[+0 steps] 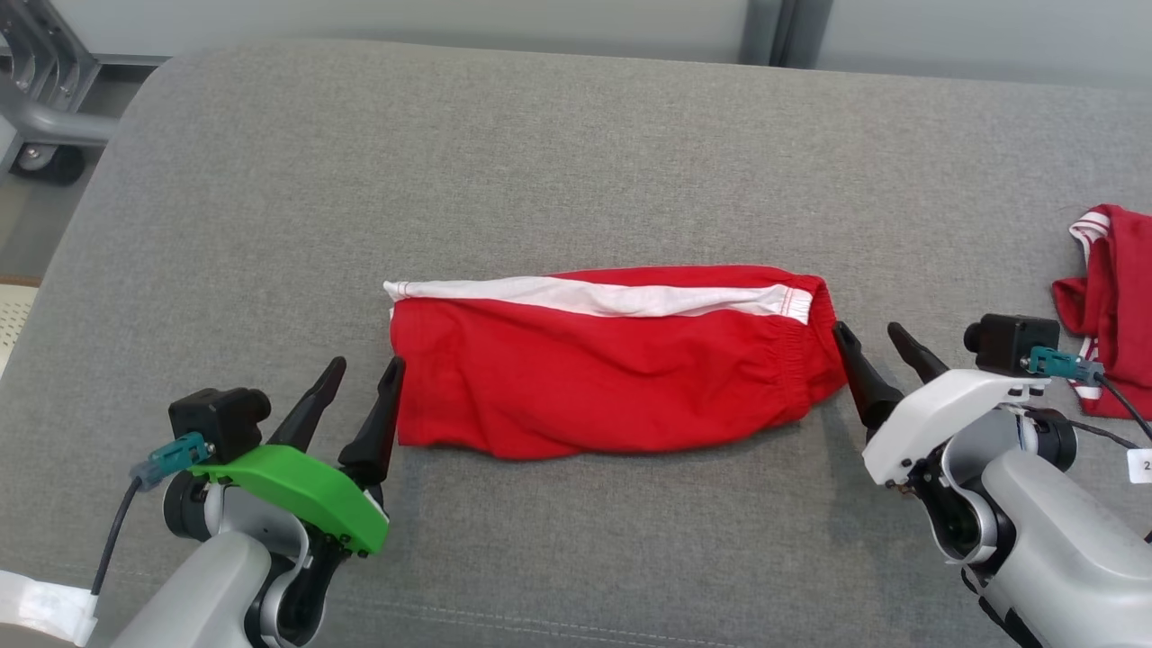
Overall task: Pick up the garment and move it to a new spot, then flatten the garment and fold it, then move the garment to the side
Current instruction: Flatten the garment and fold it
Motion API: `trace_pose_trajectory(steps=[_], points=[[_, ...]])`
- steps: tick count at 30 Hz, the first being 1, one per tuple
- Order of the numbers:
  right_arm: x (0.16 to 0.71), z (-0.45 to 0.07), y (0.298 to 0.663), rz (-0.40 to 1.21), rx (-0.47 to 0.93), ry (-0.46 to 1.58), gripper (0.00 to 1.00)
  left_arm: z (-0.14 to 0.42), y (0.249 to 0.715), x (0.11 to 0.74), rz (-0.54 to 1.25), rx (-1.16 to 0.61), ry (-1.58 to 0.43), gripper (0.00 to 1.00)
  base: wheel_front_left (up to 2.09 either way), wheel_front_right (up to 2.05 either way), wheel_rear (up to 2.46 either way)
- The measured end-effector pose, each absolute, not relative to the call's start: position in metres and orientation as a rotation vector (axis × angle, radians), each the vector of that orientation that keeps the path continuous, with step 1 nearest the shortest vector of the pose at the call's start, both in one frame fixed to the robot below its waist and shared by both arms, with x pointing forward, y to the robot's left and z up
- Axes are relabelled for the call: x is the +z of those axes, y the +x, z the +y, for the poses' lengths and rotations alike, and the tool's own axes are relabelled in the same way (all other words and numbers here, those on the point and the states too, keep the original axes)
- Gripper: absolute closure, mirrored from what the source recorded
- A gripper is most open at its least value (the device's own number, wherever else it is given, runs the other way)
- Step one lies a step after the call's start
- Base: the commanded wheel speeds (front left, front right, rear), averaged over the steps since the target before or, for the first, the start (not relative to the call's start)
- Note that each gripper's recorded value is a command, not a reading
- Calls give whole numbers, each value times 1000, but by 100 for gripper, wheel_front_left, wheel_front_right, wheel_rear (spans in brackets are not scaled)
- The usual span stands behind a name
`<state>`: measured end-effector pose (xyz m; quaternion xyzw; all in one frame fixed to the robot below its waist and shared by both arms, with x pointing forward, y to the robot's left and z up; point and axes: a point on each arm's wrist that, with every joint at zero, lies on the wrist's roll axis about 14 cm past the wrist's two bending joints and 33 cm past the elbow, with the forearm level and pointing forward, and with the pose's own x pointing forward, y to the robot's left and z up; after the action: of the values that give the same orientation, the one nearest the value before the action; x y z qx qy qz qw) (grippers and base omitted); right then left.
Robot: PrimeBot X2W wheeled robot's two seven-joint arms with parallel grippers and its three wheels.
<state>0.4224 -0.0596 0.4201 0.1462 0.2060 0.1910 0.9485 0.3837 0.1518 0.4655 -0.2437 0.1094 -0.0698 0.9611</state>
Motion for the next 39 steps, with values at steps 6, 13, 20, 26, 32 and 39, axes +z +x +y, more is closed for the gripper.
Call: trace_pose_trajectory(steps=[6,13,20,26,32,39], points=[[408,-41,421,454,438,245,0,161,383,472,194,-120,-476,0,0,0,0],[394,-31,417,507,458,205,0,171,380,472,191,-90,-467,0,0,0,0],[374,-42,413,569,420,170,0,174,379,474,186,-82,-465,0,0,0,0],[371,-38,414,585,414,177,0,175,378,475,184,-77,-462,0,0,0,0],[370,-23,411,618,433,244,0,178,378,476,180,-71,-458,0,0,0,0],[368,-11,409,652,463,288,0,180,377,477,176,-65,-459,0,0,0,0]])
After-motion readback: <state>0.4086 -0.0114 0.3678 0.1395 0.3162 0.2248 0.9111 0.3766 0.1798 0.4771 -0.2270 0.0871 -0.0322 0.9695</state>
